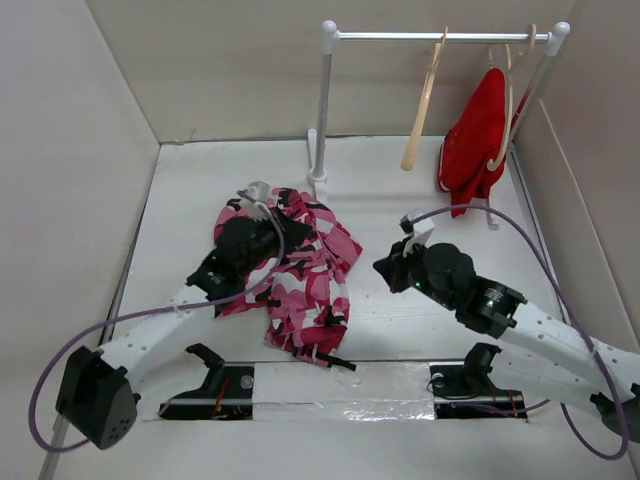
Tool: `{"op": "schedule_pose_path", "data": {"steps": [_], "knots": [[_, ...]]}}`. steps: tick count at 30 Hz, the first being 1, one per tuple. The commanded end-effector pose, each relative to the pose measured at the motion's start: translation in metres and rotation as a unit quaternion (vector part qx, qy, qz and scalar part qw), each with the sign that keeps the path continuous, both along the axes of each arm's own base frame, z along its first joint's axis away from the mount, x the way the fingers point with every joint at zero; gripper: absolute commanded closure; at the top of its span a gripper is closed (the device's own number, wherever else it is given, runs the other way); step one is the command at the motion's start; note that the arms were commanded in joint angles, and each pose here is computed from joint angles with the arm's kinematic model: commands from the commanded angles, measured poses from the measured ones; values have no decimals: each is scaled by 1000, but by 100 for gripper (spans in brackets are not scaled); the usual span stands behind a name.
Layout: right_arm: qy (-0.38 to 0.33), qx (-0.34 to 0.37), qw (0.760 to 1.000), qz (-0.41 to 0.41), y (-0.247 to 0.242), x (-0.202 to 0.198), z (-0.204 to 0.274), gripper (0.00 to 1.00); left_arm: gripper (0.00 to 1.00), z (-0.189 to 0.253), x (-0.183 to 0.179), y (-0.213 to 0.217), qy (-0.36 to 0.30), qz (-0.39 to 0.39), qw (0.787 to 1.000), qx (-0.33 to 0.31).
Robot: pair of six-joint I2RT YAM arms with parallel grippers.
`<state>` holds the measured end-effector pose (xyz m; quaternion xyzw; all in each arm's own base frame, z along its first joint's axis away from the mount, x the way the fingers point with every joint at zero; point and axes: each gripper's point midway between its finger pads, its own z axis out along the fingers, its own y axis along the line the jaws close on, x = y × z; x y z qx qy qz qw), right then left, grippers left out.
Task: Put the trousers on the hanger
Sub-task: Flatten out the trousers at the center of the board.
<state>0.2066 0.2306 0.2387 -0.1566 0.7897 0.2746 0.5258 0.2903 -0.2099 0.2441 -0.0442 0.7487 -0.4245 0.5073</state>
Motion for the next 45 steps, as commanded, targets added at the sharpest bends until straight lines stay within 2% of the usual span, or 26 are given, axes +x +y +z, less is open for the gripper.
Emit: {"op": "schedule_pose_path", "data": {"steps": [1,2,4,5,6,8,9,12,17,23,27,31,34,37,40,41,45], "knots": [[23,18,999,29,18,-5,-19,100,100,-7,-2,-18,-11,75,994,81],[33,22,998,48,25,-10,-24,100,98,-9,-5,-16,-9,89,992,87],[56,29,995,74,38,-22,-39,92,82,-13,-10,-3,-4,123,988,92],[72,25,993,87,41,-30,-58,86,67,-26,-13,4,6,132,986,105],[72,44,992,93,47,-32,-58,73,60,-33,-13,12,14,149,982,117],[80,46,991,101,53,-35,-75,60,48,-65,-20,30,57,172,971,158],[88,48,990,102,55,-36,-80,54,45,-75,-21,39,70,194,964,169],[104,61,984,134,70,-44,-90,46,35,-106,-28,53,103,218,954,181],[124,39,980,149,89,-51,-109,46,29,-133,-33,75,138,252,935,207],[144,51,976,156,99,-56,-123,46,28,-156,-28,91,163,261,924,226],[158,45,975,151,100,-58,-135,48,29,-167,-25,85,172,249,922,241],[164,36,975,148,103,-58,-141,49,31,-182,-20,82,189,243,910,276],[165,23,978,122,99,-55,-147,49,33,-188,-16,77,198,239,906,287],[159,13,983,93,90,-52,-149,47,35,-185,-11,70,191,229,913,280],[158,14,984,76,82,-51,-148,47,52,-185,-11,69,189,228,915,275],[158,13,985,73,80,-50,-149,47,62,-184,-11,69,188,228,915,274],[165,13,983,85,84,-56,-153,49,87,-179,-9,75,184,238,913,275]]}}
